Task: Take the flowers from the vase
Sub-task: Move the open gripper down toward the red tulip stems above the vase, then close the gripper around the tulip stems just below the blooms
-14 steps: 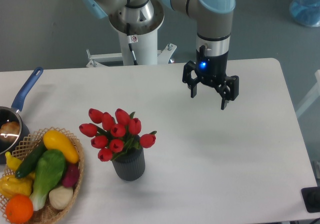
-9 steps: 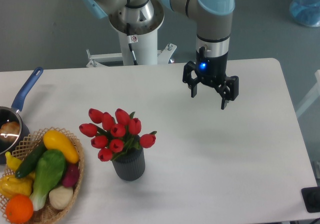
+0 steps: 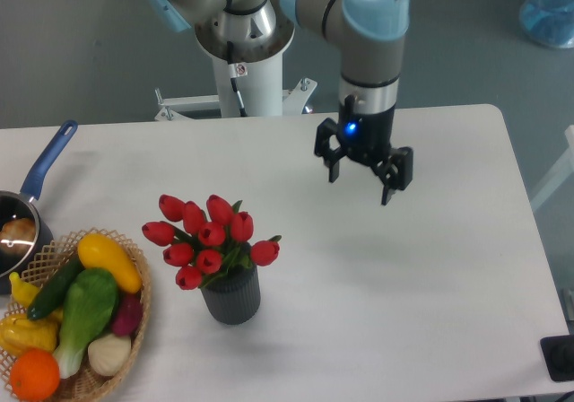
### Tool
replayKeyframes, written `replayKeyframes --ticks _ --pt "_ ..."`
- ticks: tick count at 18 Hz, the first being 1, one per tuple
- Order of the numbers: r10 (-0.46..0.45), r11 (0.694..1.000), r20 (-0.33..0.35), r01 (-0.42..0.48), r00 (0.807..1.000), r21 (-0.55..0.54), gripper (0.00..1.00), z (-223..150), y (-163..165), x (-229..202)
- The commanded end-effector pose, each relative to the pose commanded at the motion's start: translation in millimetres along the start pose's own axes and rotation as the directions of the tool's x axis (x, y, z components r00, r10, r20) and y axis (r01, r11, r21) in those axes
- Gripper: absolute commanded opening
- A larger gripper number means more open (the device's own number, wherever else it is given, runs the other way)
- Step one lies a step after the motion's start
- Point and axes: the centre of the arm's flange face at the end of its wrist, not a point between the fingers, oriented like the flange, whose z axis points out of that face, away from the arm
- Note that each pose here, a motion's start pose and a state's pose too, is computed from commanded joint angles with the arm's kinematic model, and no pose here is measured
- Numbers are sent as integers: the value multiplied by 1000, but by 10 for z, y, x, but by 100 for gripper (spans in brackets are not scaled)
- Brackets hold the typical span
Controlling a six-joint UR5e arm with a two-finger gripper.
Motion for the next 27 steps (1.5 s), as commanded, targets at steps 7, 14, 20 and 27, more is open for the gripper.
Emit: replayKeyframes --ticks 7,14,20,27 --pt "58 990 -66 -48 996 134 100 204 -433 271" --pt "76 928 -182 -3 980 371 100 214 -634 352" --pt "82 874 -252 52 964 483 100 188 -767 419" --pt "97 849 -276 65 956 524 100 392 -821 408"
